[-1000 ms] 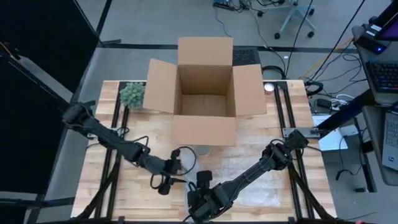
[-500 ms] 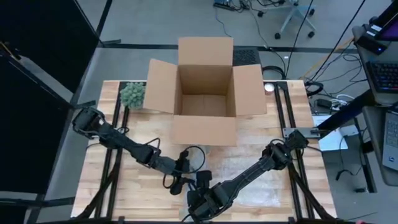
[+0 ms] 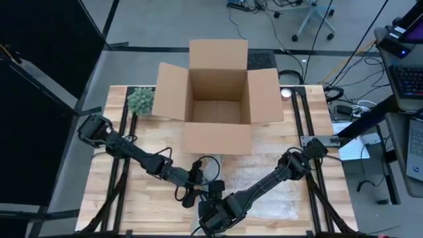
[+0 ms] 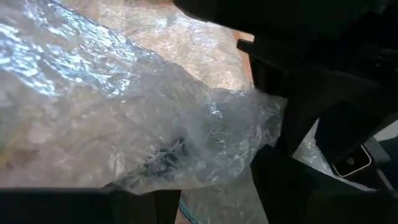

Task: Wrap mug
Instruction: Wrap the red patterned mug with bubble wrap

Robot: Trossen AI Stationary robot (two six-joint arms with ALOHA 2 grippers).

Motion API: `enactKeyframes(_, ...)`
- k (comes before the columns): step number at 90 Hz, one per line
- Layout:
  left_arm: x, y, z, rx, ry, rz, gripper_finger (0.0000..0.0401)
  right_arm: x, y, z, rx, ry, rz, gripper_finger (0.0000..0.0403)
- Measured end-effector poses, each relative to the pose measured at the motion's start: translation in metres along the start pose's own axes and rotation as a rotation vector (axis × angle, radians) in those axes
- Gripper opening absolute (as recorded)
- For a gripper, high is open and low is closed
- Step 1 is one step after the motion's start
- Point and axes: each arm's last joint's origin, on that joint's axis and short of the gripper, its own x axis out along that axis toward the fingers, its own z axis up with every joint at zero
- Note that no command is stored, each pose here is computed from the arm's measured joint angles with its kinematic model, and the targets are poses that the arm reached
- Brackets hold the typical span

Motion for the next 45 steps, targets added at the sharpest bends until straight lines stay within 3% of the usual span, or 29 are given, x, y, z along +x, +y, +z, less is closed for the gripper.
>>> enactKeyframes(45, 0.0, -0.002, 0.002, -0.003, -0.025, -0.018, 0.0167, -0.001, 0.003, 0.013, 0.051, -0.121, 0.052, 0.0196)
